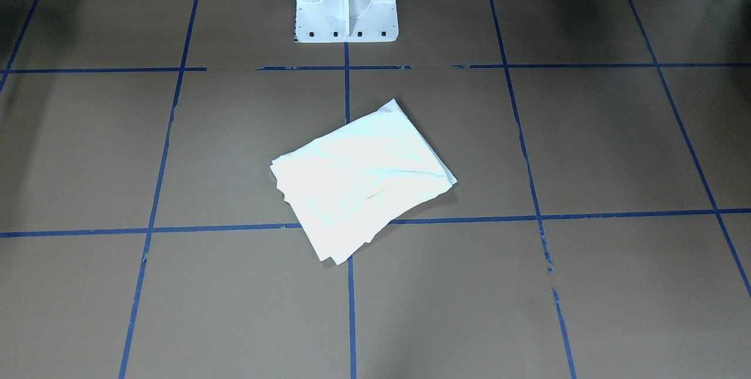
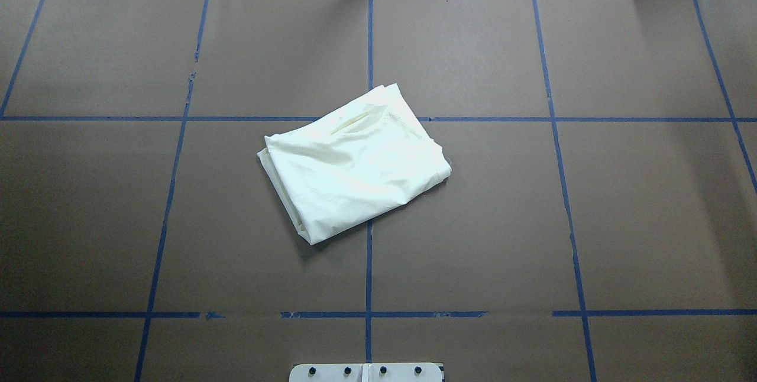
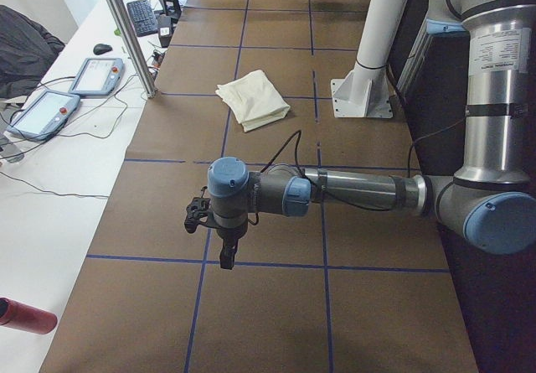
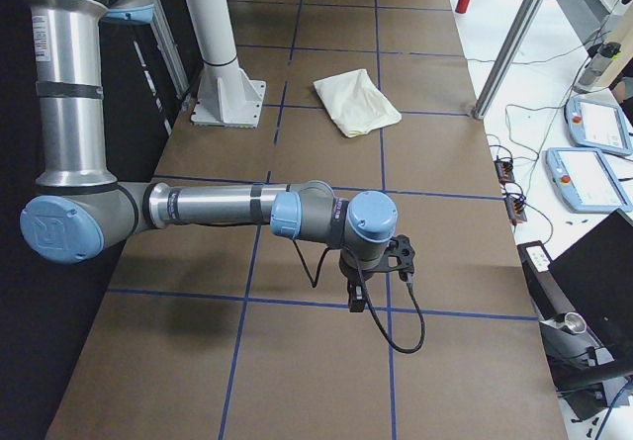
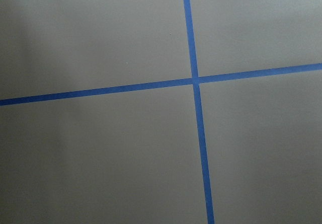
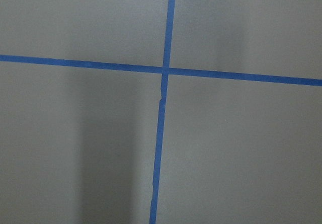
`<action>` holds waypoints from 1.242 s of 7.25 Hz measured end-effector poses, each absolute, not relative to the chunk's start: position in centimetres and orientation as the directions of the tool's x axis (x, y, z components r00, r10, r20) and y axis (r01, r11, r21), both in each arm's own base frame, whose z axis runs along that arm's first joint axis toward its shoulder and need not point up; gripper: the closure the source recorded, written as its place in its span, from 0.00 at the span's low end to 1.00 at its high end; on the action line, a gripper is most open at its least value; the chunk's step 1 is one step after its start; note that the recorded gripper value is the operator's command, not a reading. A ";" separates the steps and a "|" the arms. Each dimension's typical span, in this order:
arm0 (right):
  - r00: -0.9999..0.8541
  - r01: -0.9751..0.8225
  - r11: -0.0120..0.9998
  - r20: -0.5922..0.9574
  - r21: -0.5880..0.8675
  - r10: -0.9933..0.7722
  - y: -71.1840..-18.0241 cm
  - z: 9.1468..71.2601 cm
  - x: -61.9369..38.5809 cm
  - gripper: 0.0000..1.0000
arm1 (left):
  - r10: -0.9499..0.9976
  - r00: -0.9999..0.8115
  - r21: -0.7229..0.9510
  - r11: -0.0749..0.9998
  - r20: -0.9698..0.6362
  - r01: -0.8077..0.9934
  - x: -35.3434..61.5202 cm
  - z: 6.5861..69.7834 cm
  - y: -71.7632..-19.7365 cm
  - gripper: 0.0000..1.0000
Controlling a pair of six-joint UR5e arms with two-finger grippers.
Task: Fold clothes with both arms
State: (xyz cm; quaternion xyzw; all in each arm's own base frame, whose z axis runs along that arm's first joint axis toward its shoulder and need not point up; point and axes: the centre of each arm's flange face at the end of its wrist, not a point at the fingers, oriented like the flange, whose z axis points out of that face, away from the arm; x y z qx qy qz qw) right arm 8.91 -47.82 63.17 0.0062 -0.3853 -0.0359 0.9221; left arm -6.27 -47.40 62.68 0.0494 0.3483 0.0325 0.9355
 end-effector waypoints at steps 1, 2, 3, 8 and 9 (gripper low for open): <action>0.701 0.061 0.997 0.710 0.041 -0.072 -47.9 63.1 8.9 0.00 | 0.094 0.755 0.114 0.993 -0.649 -0.026 -6.3 62.7 -47.4 0.00; 0.701 0.061 0.997 0.710 0.042 -0.073 -47.9 63.0 8.9 0.00 | 0.094 0.755 0.114 0.993 -0.649 -0.025 -6.3 62.7 -47.4 0.00; 0.701 0.061 0.997 0.710 0.043 -0.073 -48.0 63.0 8.9 0.00 | 0.094 0.755 0.114 0.993 -0.649 -0.025 -6.3 62.7 -47.4 0.00; 0.701 0.061 0.997 0.709 0.049 -0.078 -48.2 62.8 8.9 0.00 | 0.097 0.755 0.117 0.993 -0.648 -0.027 -6.3 62.7 -47.4 0.00; 0.701 0.061 0.997 0.709 0.048 -0.077 -48.1 62.8 8.9 0.00 | 0.098 0.755 0.118 0.993 -0.649 -0.027 -6.3 62.7 -47.4 0.00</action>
